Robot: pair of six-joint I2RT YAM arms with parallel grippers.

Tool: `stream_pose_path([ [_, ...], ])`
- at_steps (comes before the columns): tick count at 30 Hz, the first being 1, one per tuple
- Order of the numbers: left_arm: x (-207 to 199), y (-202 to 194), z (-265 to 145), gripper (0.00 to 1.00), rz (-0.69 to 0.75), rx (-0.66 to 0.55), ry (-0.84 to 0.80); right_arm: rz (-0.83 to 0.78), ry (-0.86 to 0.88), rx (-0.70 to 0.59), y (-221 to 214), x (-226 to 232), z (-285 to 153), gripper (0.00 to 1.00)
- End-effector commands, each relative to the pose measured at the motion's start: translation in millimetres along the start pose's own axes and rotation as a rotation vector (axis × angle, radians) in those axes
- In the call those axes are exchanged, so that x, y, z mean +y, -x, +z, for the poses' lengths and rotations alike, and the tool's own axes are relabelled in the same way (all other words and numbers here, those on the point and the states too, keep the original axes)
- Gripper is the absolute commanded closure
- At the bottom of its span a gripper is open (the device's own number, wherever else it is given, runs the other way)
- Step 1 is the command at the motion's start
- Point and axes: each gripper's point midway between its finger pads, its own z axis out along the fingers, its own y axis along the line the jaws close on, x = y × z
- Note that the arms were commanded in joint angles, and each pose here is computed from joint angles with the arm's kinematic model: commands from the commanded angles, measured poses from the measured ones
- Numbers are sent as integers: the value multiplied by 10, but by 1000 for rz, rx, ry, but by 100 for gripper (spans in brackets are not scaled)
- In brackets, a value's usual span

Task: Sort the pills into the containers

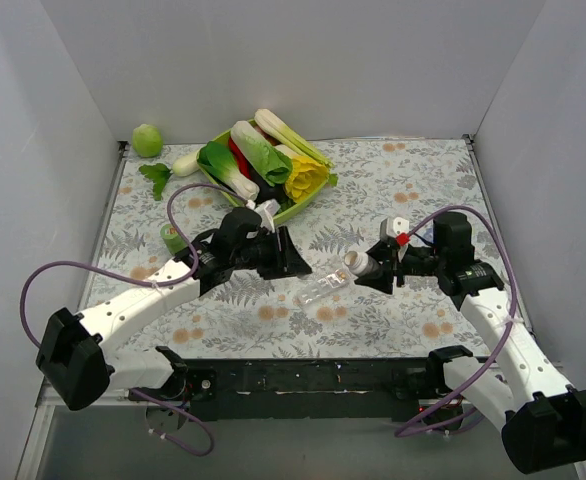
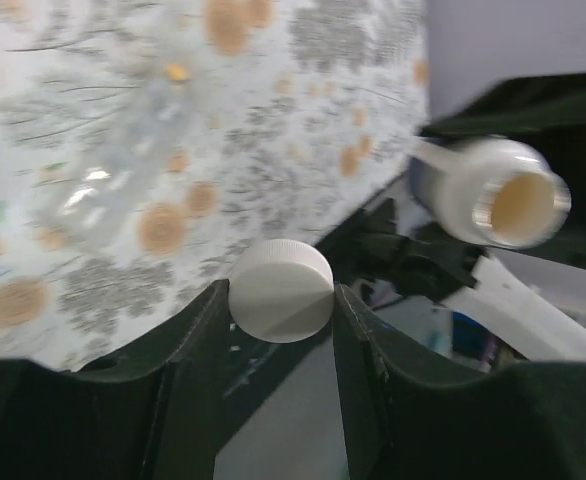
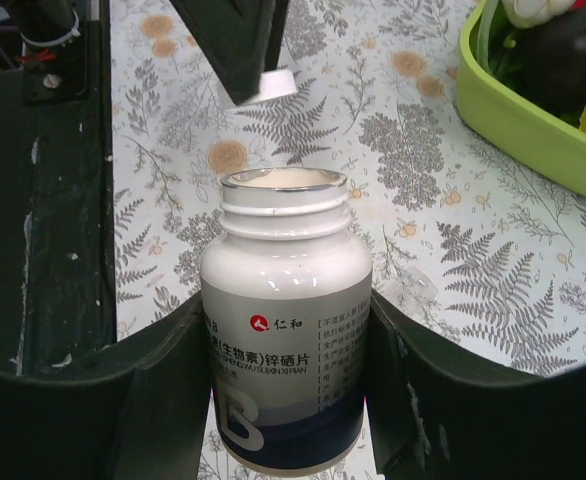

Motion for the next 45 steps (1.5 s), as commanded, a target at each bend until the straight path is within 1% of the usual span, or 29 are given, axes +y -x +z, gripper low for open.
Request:
stream_pose_path([
  [1, -998, -42, -93, 95, -16, 68, -390, -95, -29, 62, -141, -45, 9, 93],
  [5, -1187, 48, -39, 95, -86, 56, -461, -131, -63, 124, -229, -35, 22, 93],
  [10, -1338, 72, 23, 95, -110, 68, -520, -163, -79, 175, -246, -35, 56, 93],
  [12, -1344, 65, 49, 95, -131, 74, -524, -168, -63, 182, -233, -1, 87, 93],
  [22, -1321, -42, 127, 95, -148, 100, -521, -178, -59, 188, -107, 2, 116, 94],
  [33, -1257, 47, 68, 96, -95, 45, -438, -195, -78, 202, -155, 61, 37, 94],
  [39, -1203, -22, 91, 96, -98, 74, -426, -195, -67, 194, -99, 83, 32, 94],
  [45, -1277, -109, 72, 96, -119, 124, -470, -180, -38, 188, -75, 104, 75, 94],
])
